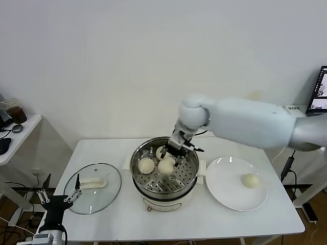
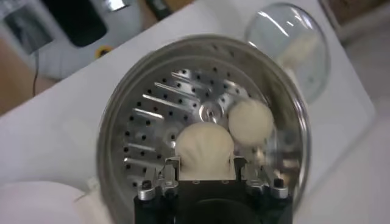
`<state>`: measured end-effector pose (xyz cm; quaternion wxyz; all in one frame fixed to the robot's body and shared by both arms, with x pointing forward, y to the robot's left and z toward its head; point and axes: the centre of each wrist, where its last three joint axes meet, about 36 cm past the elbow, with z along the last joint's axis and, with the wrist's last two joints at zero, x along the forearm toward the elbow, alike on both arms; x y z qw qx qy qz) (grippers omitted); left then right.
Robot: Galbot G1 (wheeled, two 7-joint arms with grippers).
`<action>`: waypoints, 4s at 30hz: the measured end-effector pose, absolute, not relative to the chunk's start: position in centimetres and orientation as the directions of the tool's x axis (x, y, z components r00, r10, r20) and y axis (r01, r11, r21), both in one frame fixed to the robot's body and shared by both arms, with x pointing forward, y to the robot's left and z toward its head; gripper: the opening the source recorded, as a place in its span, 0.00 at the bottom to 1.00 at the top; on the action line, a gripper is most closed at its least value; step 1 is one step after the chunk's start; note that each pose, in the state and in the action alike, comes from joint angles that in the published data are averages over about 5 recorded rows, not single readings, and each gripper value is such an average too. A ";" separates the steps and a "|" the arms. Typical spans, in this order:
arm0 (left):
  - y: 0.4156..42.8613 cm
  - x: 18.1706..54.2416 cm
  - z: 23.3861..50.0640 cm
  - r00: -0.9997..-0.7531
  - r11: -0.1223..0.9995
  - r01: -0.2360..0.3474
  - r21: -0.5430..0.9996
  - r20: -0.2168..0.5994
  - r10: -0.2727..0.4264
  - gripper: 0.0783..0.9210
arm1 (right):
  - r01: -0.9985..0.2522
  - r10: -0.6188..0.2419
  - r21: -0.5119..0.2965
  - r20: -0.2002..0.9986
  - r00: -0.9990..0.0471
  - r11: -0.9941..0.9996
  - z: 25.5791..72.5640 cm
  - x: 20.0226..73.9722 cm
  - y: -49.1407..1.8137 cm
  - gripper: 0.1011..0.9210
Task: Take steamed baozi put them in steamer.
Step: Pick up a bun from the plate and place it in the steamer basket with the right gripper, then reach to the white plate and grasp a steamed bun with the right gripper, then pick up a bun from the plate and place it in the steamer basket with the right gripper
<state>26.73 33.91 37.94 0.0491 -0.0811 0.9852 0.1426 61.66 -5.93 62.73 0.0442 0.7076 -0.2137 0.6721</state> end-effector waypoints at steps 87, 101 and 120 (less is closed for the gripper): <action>34.5 27.3 36.8 -0.987 0.937 -0.151 0.315 -0.095 -0.127 0.88 | -0.985 0.009 -0.164 0.986 -0.164 -0.058 45.6 61.1 -43.2 0.80; 34.7 27.5 37.1 -0.987 0.936 -0.153 0.317 -0.103 -0.126 0.88 | -0.987 0.007 -0.159 0.987 -0.159 -0.033 46.6 61.4 -42.6 0.51; 34.2 28.6 36.8 -0.989 0.943 -0.130 0.306 -0.109 -0.101 0.88 | -0.933 -0.226 -0.338 0.925 -0.305 -0.121 67.5 61.5 -27.2 0.55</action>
